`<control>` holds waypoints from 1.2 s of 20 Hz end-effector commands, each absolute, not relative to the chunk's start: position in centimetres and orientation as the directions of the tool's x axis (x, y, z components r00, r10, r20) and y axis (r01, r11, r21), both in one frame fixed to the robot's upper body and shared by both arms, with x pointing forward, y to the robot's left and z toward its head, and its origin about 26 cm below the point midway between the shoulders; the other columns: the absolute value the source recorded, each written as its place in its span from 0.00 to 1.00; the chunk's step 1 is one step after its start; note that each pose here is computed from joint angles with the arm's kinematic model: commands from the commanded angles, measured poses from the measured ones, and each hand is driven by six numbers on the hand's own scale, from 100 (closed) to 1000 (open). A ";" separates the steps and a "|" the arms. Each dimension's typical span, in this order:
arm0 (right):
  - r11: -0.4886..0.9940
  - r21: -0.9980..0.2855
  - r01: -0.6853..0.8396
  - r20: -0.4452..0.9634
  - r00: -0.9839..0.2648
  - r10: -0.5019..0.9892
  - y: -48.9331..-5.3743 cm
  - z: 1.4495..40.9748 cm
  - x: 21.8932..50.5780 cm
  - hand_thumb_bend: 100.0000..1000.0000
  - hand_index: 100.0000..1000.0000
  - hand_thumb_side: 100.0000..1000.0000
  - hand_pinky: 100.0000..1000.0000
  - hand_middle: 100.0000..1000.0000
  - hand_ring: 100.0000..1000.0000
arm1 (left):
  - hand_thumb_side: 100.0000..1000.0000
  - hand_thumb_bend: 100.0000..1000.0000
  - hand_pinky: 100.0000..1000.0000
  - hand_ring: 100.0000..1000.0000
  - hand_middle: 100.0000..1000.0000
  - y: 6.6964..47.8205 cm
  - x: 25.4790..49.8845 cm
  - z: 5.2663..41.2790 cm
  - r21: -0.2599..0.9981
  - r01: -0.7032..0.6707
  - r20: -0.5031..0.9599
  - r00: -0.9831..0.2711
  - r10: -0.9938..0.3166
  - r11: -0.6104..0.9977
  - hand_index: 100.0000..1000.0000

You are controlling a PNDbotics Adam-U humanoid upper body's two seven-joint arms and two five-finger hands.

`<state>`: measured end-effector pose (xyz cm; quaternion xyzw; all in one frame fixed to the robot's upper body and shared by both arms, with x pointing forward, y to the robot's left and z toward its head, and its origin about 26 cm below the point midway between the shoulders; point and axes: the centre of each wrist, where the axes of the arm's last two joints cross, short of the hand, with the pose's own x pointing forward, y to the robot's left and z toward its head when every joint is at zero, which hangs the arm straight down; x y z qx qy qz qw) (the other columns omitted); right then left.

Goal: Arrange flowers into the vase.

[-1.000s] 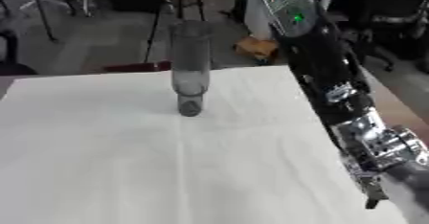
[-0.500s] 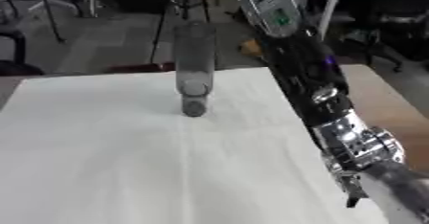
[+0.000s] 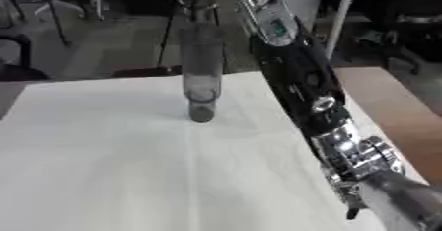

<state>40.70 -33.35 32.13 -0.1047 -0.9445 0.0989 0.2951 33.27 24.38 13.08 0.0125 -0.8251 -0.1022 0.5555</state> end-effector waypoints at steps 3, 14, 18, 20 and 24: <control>0.961 -0.239 0.141 0.488 -0.838 0.244 -33.8 32.9 40.6 0.00 0.12 0.90 0.00 0.00 0.00 | 0.57 0.93 0.53 0.68 0.58 24.1 33.4 13.9 0.184 0.110 0.904 -0.408 -0.125 0.977 0.62; 0.956 -0.263 0.134 0.467 -0.849 0.247 -34.1 31.1 41.7 0.00 0.12 0.90 0.00 0.00 0.00 | 0.57 0.93 0.53 0.68 0.58 24.0 33.4 13.9 0.183 0.120 0.905 -0.408 -0.120 0.976 0.62; 0.944 -0.289 0.157 0.445 -0.851 0.278 -34.3 31.0 41.7 0.00 0.12 0.90 0.00 0.00 0.00 | 0.57 0.93 0.53 0.68 0.58 24.0 33.4 13.9 0.183 0.119 0.906 -0.406 -0.120 0.976 0.62; 0.940 -0.290 0.179 0.433 -0.851 0.296 -34.5 31.1 41.6 0.00 0.11 0.89 0.00 0.00 0.00 | 0.57 0.93 0.53 0.67 0.58 24.0 33.4 13.8 0.183 0.120 0.906 -0.405 -0.121 0.976 0.62; 0.923 -0.305 0.234 0.394 -0.851 0.346 -34.9 31.5 41.4 0.00 0.11 0.89 0.00 0.00 0.00 | 0.57 0.93 0.53 0.67 0.57 24.1 33.4 13.8 0.184 0.118 0.907 -0.404 -0.122 0.976 0.62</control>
